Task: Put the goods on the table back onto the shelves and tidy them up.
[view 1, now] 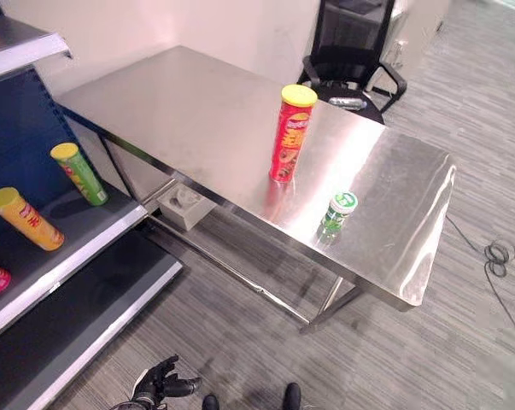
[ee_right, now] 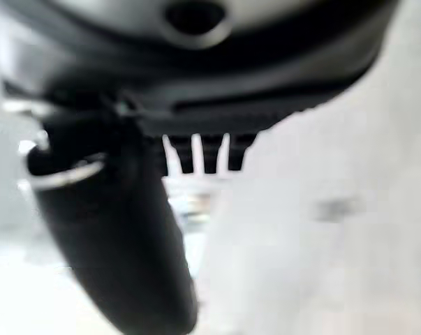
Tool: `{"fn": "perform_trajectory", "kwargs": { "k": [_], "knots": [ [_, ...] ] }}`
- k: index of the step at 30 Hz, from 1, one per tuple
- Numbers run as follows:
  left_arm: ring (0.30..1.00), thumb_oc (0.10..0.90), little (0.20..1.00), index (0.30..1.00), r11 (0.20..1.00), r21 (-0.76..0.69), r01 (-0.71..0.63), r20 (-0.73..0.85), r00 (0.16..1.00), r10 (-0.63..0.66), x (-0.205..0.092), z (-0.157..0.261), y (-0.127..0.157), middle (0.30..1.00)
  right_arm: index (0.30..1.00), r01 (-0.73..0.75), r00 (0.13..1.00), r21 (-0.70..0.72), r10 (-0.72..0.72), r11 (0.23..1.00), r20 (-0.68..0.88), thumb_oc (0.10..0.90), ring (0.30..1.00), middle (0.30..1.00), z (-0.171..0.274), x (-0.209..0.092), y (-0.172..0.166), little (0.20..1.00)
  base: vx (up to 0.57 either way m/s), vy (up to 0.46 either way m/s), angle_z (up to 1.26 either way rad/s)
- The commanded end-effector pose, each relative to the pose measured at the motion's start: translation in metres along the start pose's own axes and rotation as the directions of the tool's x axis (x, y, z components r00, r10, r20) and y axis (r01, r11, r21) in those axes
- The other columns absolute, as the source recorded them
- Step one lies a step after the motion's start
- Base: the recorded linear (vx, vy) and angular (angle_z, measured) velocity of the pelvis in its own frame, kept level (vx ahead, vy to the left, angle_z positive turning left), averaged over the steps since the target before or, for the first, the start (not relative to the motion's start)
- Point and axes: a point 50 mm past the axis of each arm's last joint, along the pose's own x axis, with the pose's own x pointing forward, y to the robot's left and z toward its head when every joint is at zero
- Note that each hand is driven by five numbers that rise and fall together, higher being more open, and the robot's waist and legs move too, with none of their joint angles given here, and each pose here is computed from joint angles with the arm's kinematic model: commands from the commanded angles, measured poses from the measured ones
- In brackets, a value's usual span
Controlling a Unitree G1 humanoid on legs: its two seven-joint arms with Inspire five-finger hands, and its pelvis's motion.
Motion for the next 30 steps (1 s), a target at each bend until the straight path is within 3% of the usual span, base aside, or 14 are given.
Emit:
{"fn": "perform_trajectory", "kwargs": {
  "k": [1, 3, 8, 11, 13, 17, 20, 24, 30],
  "knots": [
    [0.9, 0.8, 0.9, 0.9, 0.999, 0.041, 0.02, 0.034, 0.999, -0.021, 0.004, 0.008, -0.002, 0.9, 0.9, -0.289, 0.832, 0.126, 0.184, 0.949, 0.523, 0.8, 0.9, 0.9, 0.114, 0.005, 0.04, 0.9, 0.03, 0.032, -0.06],
    [0.9, 0.8, 0.9, 0.9, 0.999, 0.046, 0.019, 0.029, 0.999, -0.02, 0.003, 0.006, 0.001, 0.9, 0.9, -0.396, 0.767, 0.063, 0.293, 0.916, 0.571, 0.8, 0.9, 0.9, 0.13, -0.002, 0.061, 0.9, 0.02, 0.015, -0.07],
    [0.9, 0.8, 0.9, 0.9, 0.999, 0.039, 0.021, 0.026, 0.999, -0.022, 0.002, 0.004, 0.003, 0.9, 0.9, -0.586, 0.727, 0.158, 0.429, 0.795, 0.537, 0.8, 0.9, 0.9, 0.12, -0.012, 0.102, 0.9, 0.01, 0.005, 0.13],
    [0.9, 0.8, 0.9, 0.9, 0.999, 0.025, 0.029, 0.019, 0.999, -0.03, 0.001, 0.0, 0.001, 0.9, 0.9, -0.731, 0.612, 0.059, 0.615, 0.68, 0.496, 0.8, 0.9, 0.9, 0.115, -0.03, 0.134, 0.9, -0.01, 0.007, 0.22],
    [0.9, 0.8, 0.9, 0.9, 0.999, 0.025, 0.039, 0.021, 0.999, -0.04, 0.0, -0.001, 0.0, 0.9, 0.9, -0.755, 0.58, -0.005, 0.67, 0.656, 0.463, 0.8, 0.9, 0.9, 0.112, -0.034, 0.139, 0.9, 0.0, -0.001, 0.11],
    [0.9, 0.8, 0.9, 0.9, 0.999, 0.012, 0.037, 0.019, 0.999, -0.037, -0.001, -0.003, 0.0, 0.9, 0.9, -0.775, 0.566, -0.021, 0.708, 0.631, 0.423, 0.8, 0.9, 0.9, 0.102, -0.039, 0.143, 0.9, 0.0, 0.0, 0.01],
    [0.9, 0.8, 0.9, 0.9, 0.999, 0.011, 0.039, 0.013, 0.999, -0.039, -0.002, -0.006, -0.001, 0.9, 0.9, -0.765, 0.552, -0.119, 0.74, 0.633, 0.384, 0.8, 0.9, 0.9, 0.098, -0.04, 0.143, 0.9, 0.0, -0.001, 0.01],
    [0.9, 0.8, 0.9, 0.9, 0.999, 0.005, 0.032, 0.006, 0.999, -0.032, -0.002, -0.008, -0.001, 0.9, 0.9, -0.709, 0.619, -0.06, 0.662, 0.702, 0.423, 0.8, 0.9, 0.9, 0.098, -0.037, 0.132, 0.9, 0.01, -0.009, 0.1],
    [0.9, 0.8, 0.9, 0.9, 0.999, 0.02, 0.029, 0.009, 1.0, -0.029, -0.002, -0.007, -0.002, 0.9, 0.9, -0.68, 0.643, -0.073, 0.641, 0.73, 0.418, 0.8, 0.9, 0.9, 0.095, -0.035, 0.133, 0.9, 0.0, -0.005, 0.03]
  ]
}}
